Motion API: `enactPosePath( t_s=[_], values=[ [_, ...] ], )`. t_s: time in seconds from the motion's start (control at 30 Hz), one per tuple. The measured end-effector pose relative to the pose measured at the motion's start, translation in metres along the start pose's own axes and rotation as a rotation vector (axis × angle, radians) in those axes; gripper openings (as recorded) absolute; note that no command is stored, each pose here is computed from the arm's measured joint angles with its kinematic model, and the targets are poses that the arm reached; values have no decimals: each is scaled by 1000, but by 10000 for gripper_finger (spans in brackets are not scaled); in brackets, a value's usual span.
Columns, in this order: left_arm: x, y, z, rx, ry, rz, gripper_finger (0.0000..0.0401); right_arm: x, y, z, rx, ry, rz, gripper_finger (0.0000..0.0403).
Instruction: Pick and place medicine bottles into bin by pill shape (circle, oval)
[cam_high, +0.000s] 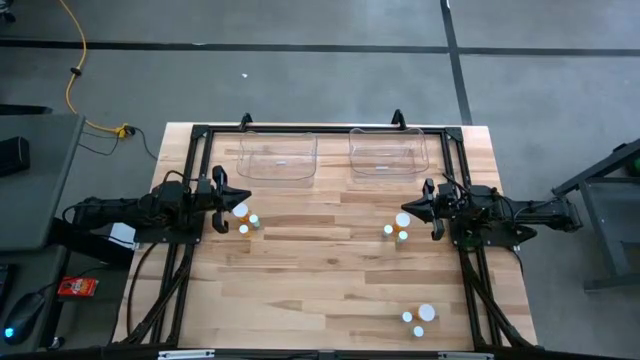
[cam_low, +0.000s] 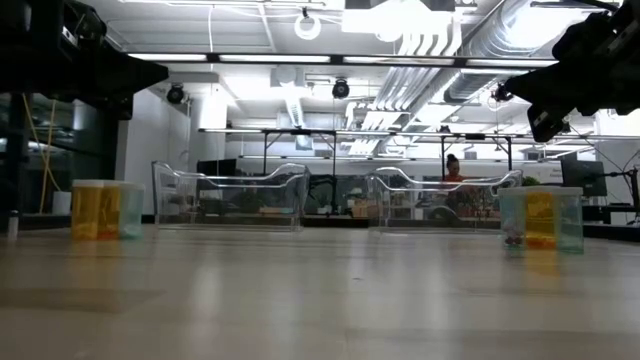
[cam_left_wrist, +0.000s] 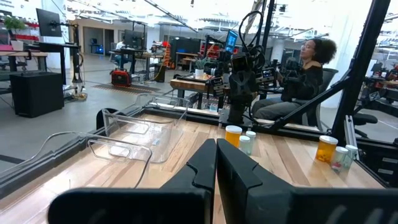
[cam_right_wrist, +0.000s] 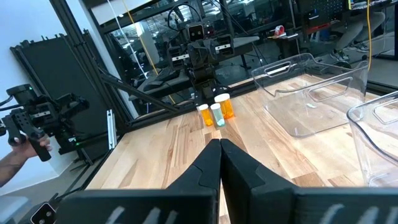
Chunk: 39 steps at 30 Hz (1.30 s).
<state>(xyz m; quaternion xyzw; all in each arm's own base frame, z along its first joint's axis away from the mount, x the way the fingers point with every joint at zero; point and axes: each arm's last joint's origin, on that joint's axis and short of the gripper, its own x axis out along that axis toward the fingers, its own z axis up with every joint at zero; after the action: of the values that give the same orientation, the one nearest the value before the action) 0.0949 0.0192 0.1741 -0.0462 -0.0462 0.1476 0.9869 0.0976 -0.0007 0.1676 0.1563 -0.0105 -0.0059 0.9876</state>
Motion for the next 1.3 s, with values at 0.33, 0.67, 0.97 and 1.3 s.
enactPosePath(
  t_s=[0.33, 0.67, 0.97, 1.3],
  values=[
    [0, 0, 7, -108, -71, 20, 3, 0, 0, 0, 0, 0, 0, 0],
    [1, -6, 42, -163, -174, -79, 96, 0, 0, 0, 0, 0, 0, 0],
    [23, -21, 107, -25, 140, -92, 279, 0, 0, 0, 0, 0, 0, 0],
    [43, -41, 114, 3, 788, -83, 332, 0, 0, 0, 0, 0, 0, 0]
  ],
)
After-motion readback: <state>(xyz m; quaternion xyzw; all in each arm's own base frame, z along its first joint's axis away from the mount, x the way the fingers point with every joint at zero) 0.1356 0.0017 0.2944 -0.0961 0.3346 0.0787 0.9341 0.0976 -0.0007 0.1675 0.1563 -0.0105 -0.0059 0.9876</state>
